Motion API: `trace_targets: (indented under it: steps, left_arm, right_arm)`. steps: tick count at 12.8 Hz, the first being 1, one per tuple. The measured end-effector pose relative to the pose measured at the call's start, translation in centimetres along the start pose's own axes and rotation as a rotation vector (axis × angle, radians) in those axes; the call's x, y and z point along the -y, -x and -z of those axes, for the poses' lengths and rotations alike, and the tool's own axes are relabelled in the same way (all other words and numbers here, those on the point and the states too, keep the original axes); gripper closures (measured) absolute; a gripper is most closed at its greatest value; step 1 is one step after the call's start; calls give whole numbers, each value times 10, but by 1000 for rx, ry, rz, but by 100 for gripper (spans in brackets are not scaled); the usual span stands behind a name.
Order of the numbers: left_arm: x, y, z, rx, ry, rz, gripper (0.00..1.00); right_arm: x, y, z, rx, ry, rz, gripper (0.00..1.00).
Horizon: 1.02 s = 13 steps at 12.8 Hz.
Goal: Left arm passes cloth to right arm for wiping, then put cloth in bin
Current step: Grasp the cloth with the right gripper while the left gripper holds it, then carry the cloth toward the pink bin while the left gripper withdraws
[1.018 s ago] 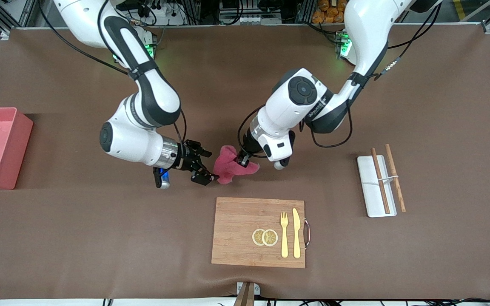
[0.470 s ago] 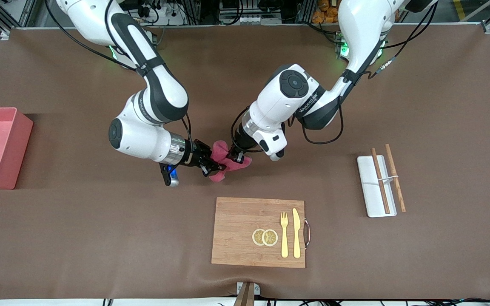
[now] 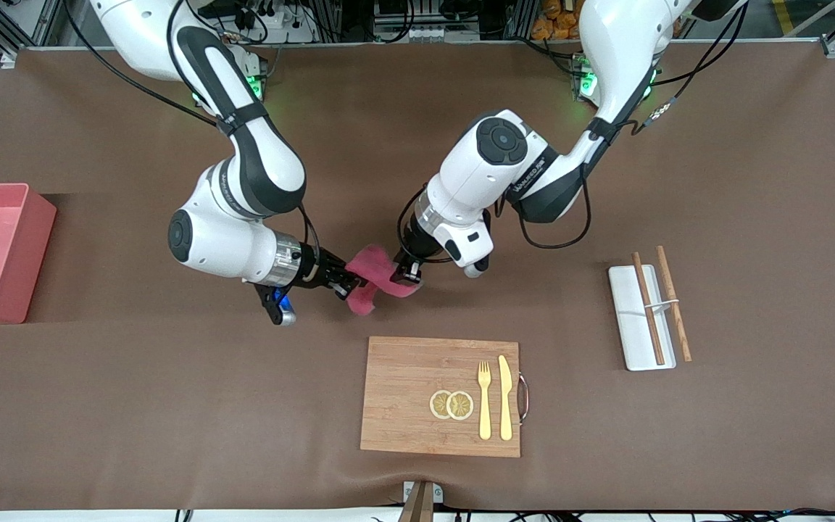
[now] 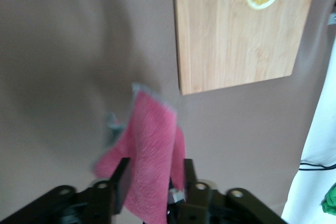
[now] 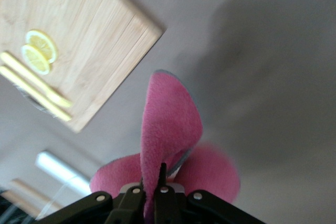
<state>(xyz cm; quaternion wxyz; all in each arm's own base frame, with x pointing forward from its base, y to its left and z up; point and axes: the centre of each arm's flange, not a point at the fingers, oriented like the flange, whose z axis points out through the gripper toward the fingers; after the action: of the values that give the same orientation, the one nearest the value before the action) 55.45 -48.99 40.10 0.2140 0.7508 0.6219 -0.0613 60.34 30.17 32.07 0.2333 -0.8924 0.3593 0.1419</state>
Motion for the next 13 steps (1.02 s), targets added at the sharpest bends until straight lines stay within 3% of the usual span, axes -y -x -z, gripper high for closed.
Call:
trace_targets:
  steps: [4, 9, 13]
  left_arm:
    - [-27, -38, 68, -110, -24, -83, 1]
    - [-56, -149, 167, -232, -142, -338, 0]
    - [-65, -253, 223, -258, -251, -503, 0]
  right_arm:
    - [-41, -54, 6, -75, 202, 217, 98]
    - [-169, -220, 55, -89, 358, 480, 98]
    - [-260, -293, 133, -63, 427, 685, 98]
